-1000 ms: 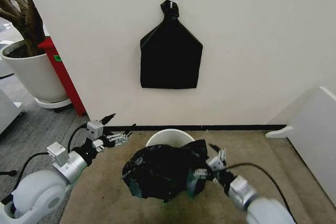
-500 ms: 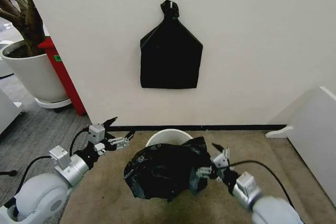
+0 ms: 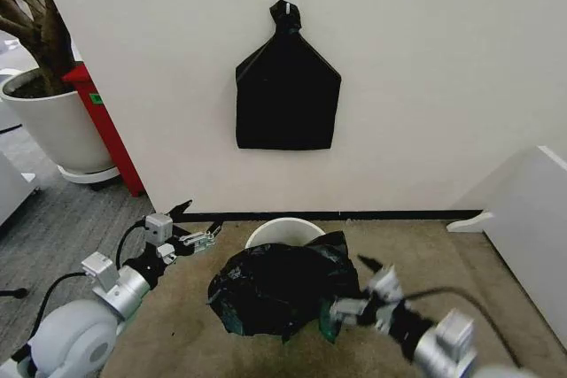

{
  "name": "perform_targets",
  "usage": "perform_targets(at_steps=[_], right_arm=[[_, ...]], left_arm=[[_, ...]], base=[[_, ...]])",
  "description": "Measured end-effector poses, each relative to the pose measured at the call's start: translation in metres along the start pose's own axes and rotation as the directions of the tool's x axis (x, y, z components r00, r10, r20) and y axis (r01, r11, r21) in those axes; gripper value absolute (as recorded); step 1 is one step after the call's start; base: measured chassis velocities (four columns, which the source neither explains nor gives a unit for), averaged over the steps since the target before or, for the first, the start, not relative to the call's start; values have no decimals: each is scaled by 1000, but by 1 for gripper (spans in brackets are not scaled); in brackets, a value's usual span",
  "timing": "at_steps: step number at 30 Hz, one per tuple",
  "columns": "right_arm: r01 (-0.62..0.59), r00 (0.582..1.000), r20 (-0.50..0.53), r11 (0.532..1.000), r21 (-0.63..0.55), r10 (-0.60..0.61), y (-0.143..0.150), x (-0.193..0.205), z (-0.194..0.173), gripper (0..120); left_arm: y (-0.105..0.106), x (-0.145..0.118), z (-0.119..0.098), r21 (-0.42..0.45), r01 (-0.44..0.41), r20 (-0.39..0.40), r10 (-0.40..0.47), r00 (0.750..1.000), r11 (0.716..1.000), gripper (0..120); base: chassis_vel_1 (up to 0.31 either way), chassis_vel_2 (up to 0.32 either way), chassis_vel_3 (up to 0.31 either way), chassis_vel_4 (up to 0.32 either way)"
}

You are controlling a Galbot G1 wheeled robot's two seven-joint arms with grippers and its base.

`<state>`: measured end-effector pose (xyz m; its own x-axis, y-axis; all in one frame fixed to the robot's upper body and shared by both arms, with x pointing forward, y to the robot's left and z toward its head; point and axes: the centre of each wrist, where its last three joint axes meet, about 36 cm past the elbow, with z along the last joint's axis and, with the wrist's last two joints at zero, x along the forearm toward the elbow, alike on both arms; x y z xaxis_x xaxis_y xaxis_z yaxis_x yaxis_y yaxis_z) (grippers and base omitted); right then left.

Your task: Place the garbage bag over the trash bin.

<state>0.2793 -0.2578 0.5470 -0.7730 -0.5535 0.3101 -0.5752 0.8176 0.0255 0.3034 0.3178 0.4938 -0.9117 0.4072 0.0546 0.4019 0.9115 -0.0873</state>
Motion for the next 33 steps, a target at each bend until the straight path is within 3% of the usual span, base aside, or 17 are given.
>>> perform_targets(at_steps=[5,11,17,19,23,27,33], right_arm=[[0,995,-101,996,-92,-9,-75,-43,-47,100],[28,983,-173,987,-159,-56,-120,-95,-68,100],[74,964,-246,989,-126,-103,-136,-149,-80,100],[137,936,-315,987,-80,-156,-144,-181,-81,100],[181,907,-385,983,-9,-171,-145,-206,-81,100],[228,836,-521,972,49,-170,-140,-249,-56,100],[262,799,-580,961,94,-161,-135,-275,-45,100]], left_arm=[[-4,9,-16,-8,96,-40,-96,995,995,100],[-6,10,-23,-28,126,-73,-127,989,992,100],[-7,10,-28,-36,136,-87,-139,987,990,100],[-2,7,-29,-49,141,-95,-145,985,989,100],[2,4,-31,-60,144,-96,-149,984,988,100],[1,5,-33,-53,150,-90,-154,984,987,100],[-1,8,-32,-39,156,-82,-159,984,987,100]], base=[[0,0,0,0],[0,0,0,0],[0,0,0,0],[0,0,0,0],[0,0,0,0],[0,0,0,0],[0,0,0,0]])
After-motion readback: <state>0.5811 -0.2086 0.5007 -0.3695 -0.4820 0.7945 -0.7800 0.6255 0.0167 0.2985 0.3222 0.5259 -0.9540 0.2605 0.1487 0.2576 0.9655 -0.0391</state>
